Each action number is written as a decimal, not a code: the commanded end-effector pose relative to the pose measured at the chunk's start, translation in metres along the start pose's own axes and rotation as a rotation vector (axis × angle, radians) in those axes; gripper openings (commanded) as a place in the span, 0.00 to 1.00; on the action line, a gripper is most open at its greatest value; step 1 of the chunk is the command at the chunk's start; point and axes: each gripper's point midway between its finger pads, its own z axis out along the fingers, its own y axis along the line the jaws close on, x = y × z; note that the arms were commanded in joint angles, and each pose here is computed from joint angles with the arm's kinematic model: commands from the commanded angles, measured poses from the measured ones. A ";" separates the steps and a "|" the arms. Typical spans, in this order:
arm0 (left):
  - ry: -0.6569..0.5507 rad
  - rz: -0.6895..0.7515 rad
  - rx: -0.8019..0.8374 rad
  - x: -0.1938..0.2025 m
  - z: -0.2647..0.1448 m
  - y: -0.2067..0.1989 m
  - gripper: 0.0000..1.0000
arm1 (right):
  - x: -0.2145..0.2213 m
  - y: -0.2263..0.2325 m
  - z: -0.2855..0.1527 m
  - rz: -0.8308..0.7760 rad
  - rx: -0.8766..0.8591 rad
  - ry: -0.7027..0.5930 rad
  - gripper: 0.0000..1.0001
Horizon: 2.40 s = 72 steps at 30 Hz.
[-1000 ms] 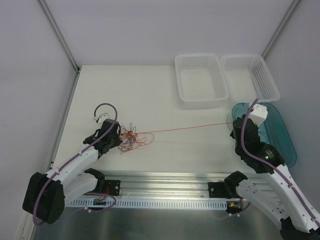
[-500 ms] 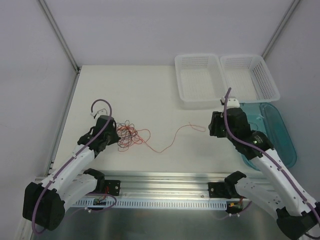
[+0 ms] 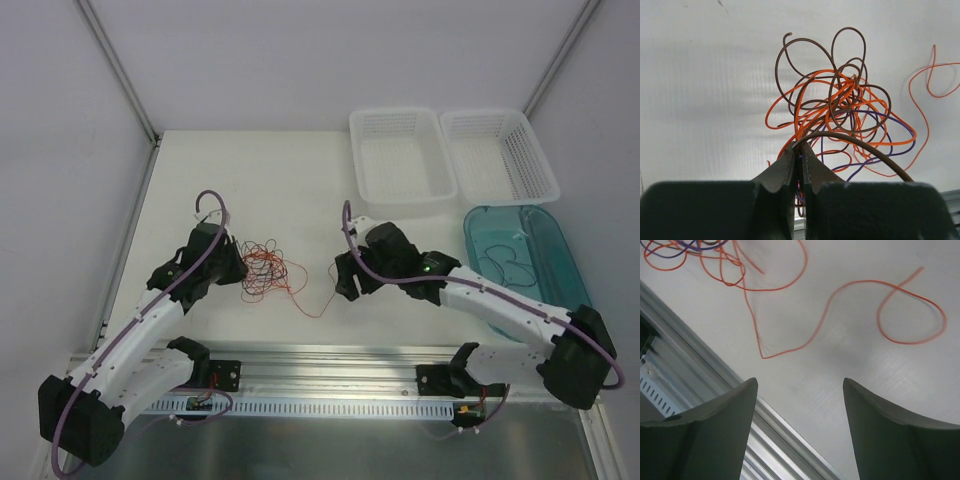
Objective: Untangle the cables
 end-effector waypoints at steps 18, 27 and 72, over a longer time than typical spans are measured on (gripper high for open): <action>-0.046 0.041 0.101 -0.014 -0.034 -0.020 0.00 | -0.002 0.137 0.155 -0.053 -0.298 -0.016 0.59; -0.063 0.048 0.070 -0.016 -0.035 -0.014 0.00 | 0.010 0.100 0.158 -0.046 -0.105 -0.027 0.10; 0.041 0.005 0.165 0.010 -0.036 -0.027 0.86 | 0.033 -0.025 0.013 0.115 0.093 0.131 0.48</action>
